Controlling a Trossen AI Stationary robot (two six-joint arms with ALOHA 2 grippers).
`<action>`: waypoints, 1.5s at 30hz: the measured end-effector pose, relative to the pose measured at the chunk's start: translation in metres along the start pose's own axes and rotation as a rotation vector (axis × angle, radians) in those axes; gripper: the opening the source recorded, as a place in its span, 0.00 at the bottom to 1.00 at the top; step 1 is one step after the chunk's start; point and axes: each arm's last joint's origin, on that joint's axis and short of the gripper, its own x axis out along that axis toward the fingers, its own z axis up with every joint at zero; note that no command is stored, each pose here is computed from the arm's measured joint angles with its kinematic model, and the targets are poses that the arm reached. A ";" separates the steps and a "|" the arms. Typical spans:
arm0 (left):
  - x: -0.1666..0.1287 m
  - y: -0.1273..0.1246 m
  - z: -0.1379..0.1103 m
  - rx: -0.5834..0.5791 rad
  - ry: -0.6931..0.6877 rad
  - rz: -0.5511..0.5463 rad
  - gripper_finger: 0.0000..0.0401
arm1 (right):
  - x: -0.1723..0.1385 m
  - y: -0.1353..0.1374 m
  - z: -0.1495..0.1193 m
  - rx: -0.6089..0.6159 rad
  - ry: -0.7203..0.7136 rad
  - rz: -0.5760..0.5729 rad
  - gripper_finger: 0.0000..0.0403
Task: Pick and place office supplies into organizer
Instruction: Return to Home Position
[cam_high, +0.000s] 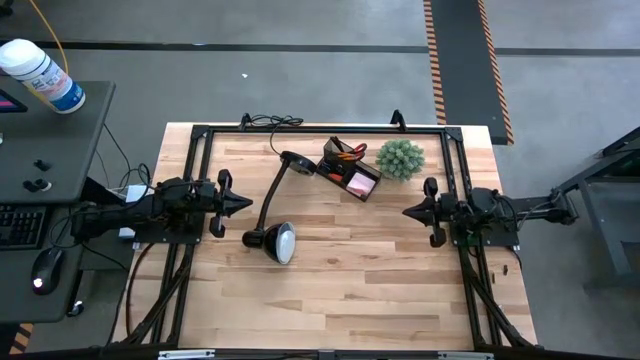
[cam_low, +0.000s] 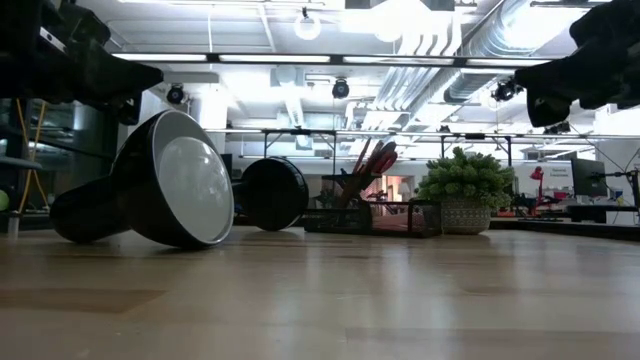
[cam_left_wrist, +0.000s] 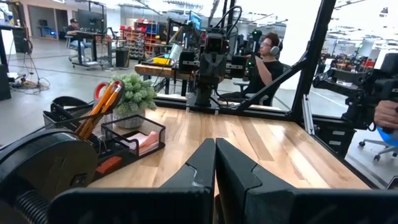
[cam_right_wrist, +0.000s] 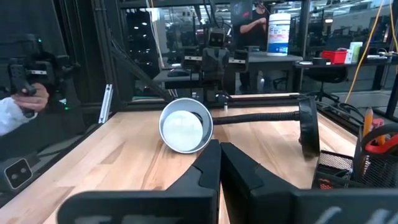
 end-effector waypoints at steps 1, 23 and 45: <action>0.000 0.000 0.000 -0.001 0.000 0.000 0.00 | 0.000 0.000 0.000 0.000 0.000 -0.001 0.00; 0.000 0.000 0.000 0.001 -0.001 0.000 0.00 | 0.000 0.000 0.000 -0.002 0.001 -0.003 0.00; 0.000 0.000 0.000 0.001 -0.001 0.000 0.00 | 0.000 0.000 0.000 -0.002 0.002 -0.003 0.00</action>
